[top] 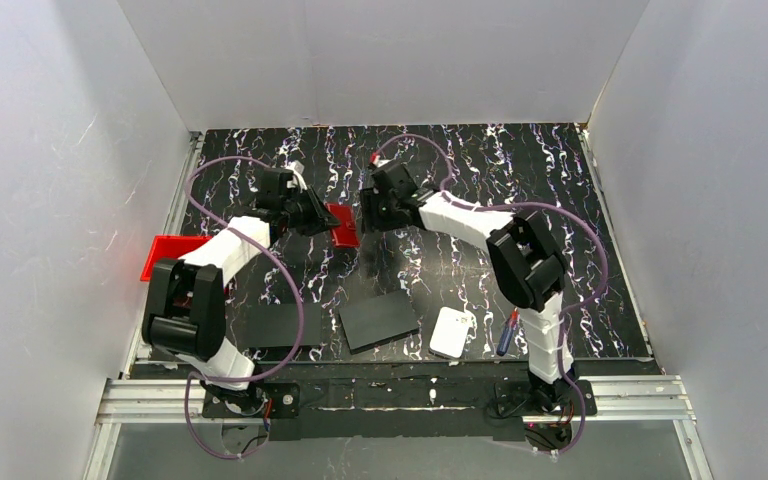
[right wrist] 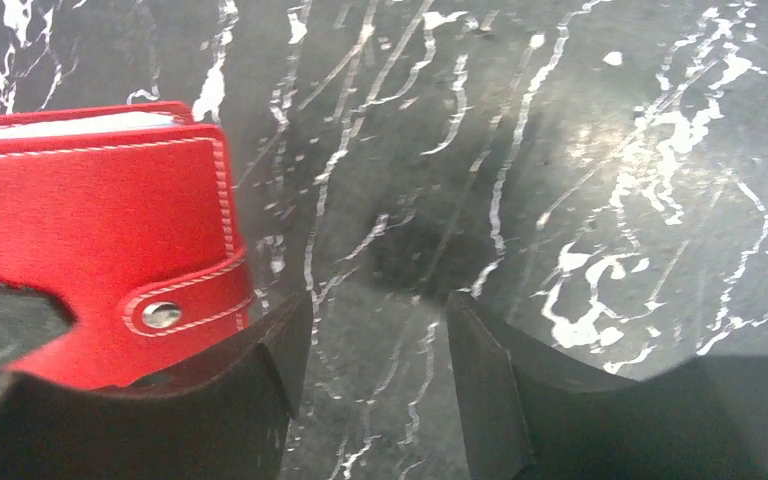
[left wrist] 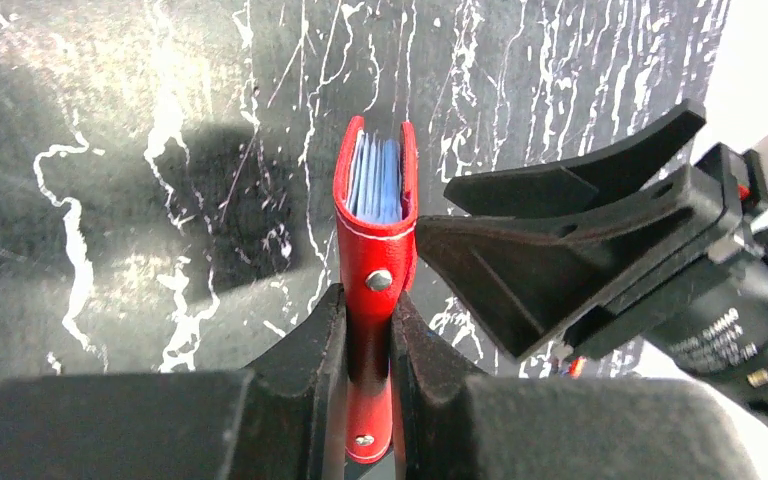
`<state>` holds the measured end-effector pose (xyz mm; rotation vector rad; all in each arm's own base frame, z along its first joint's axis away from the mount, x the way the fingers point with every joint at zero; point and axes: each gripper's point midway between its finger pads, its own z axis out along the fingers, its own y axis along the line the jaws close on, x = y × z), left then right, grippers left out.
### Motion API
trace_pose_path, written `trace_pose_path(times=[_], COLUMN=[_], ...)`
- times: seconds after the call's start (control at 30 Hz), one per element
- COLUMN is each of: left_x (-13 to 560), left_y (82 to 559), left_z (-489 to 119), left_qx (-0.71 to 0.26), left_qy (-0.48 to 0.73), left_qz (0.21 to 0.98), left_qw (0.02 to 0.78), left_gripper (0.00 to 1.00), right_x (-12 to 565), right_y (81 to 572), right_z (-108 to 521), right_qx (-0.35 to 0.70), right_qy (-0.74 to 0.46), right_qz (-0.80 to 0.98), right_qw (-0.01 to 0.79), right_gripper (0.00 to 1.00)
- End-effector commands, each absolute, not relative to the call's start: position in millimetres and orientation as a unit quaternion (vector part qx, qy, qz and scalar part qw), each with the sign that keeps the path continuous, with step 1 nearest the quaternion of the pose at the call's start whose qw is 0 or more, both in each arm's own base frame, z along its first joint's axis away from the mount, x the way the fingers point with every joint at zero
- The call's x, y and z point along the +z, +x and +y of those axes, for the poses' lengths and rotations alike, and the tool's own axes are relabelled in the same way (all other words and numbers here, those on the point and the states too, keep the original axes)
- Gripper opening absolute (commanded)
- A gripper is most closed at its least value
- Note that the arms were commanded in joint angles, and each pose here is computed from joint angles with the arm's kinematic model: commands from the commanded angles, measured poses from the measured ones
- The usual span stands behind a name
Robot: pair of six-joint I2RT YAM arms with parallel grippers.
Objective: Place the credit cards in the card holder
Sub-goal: Open the card holder at the center of the board.
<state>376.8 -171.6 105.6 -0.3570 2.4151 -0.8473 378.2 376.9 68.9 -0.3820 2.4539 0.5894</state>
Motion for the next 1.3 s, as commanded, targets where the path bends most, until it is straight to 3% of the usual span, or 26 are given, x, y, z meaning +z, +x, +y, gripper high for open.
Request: trace_pose_path(times=[0.0,0.2,0.3,0.37,0.6,1.03,1.17,1.27], left_x=[115,122,127,130,131,137,137,138], left_y=[362,359,360,361,362,365,365,365], left_z=[-158,-160,-162,-164,-170,-169,-167,-167], left_qx=[-0.255,-0.262,-0.269,-0.276,-0.294,-0.29,-0.283,-0.284], left_qy=[-0.114,-0.133,-0.14,-0.143,-0.151,-0.147,-0.145,-0.144], left_qz=[0.918,0.914,0.91,0.906,0.901,0.901,0.903,0.903], left_qw=[0.282,0.28,0.284,0.286,0.279,0.287,0.288,0.288], left_gripper=[0.0,0.0,0.0,0.0,0.0,0.0,0.0,0.0], right_x=[117,157,154,148,141,101,101,104], right_y=[372,363,359,356,350,347,351,355], right_z=[388,414,426,430,449,430,423,423], right_qx=[0.162,0.188,0.212,0.217,0.244,0.177,0.161,0.158], right_qy=[-0.154,-0.124,-0.119,-0.114,-0.126,-0.134,-0.132,-0.134], right_qz=[0.911,0.895,0.895,0.898,0.896,0.916,0.916,0.914], right_qw=[0.346,0.386,0.374,0.365,0.348,0.333,0.343,0.348], right_gripper=[0.59,0.56,0.45,0.43,0.43,0.43,0.37,0.18])
